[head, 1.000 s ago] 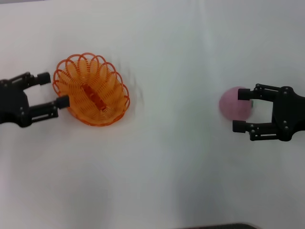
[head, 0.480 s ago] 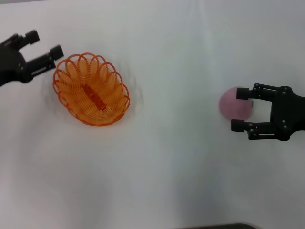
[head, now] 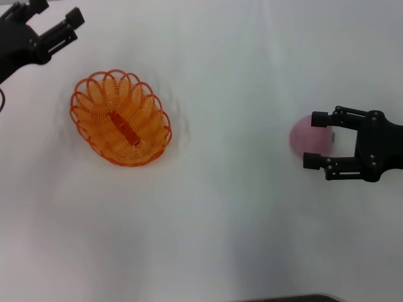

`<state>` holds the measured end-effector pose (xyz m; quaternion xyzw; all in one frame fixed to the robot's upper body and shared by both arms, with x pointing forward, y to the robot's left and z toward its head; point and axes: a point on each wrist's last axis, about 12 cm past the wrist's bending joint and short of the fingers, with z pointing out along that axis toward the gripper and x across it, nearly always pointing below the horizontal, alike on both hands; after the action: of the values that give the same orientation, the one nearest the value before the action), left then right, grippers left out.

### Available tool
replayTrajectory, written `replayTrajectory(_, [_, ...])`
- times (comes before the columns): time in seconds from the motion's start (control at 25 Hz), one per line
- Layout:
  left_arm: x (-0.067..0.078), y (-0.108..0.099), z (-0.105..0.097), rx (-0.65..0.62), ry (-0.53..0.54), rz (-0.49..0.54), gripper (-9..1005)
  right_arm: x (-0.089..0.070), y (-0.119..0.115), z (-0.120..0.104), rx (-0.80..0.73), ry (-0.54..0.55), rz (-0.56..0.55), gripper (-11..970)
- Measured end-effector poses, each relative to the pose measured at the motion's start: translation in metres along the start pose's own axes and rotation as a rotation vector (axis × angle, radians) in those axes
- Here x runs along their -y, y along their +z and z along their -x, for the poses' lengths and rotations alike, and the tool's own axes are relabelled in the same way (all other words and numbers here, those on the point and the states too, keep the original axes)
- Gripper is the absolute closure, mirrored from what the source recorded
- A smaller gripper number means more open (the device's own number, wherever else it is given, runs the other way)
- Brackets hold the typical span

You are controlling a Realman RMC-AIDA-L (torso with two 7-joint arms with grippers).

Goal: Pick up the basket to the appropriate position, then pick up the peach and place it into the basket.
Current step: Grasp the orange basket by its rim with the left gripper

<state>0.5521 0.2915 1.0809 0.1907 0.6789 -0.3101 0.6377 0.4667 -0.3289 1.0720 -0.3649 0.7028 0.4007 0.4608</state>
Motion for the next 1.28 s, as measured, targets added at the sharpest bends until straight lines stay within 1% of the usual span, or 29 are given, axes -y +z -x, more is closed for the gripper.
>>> replayTrajectory(0.12, [-0.003,0.007,0.000,0.010,0.009,0.040,191,0.001,0.002,0.000,0.001,0.003,-0.003,44])
replayTrajectory(0.32, [-0.005,0.013,-0.002,0.023,0.021,0.082,223,0.002,0.003,0.001,0.012,0.000,-0.006,44])
replayTrajectory(0.48, [-0.006,0.014,-0.002,0.020,0.024,0.085,249,0.002,0.003,0.001,0.013,-0.001,-0.006,44])
replayTrajectory(0.76, [-0.007,0.015,0.001,0.003,0.017,0.069,249,0.003,0.004,0.002,0.013,-0.009,-0.005,44])
replayTrajectory(0.88, [-0.009,0.018,0.009,-0.031,0.014,0.048,248,0.002,0.005,0.001,0.015,-0.007,-0.003,44])
replayTrajectory(1.0, [-0.012,0.024,0.021,-0.091,0.008,0.027,248,0.003,0.005,0.001,0.014,-0.007,-0.005,44])
replayTrajectory(1.2, [-0.016,0.031,0.042,-0.194,0.020,0.030,248,0.003,0.004,0.001,0.013,-0.007,-0.008,44])
replayTrajectory(1.24, [-0.018,0.032,0.050,-0.233,0.022,0.035,248,0.003,0.004,0.001,0.012,-0.007,-0.009,44])
replayTrajectory(1.28, [-0.018,0.032,0.050,-0.233,0.022,0.035,248,0.003,0.004,0.001,0.012,-0.007,-0.009,44])
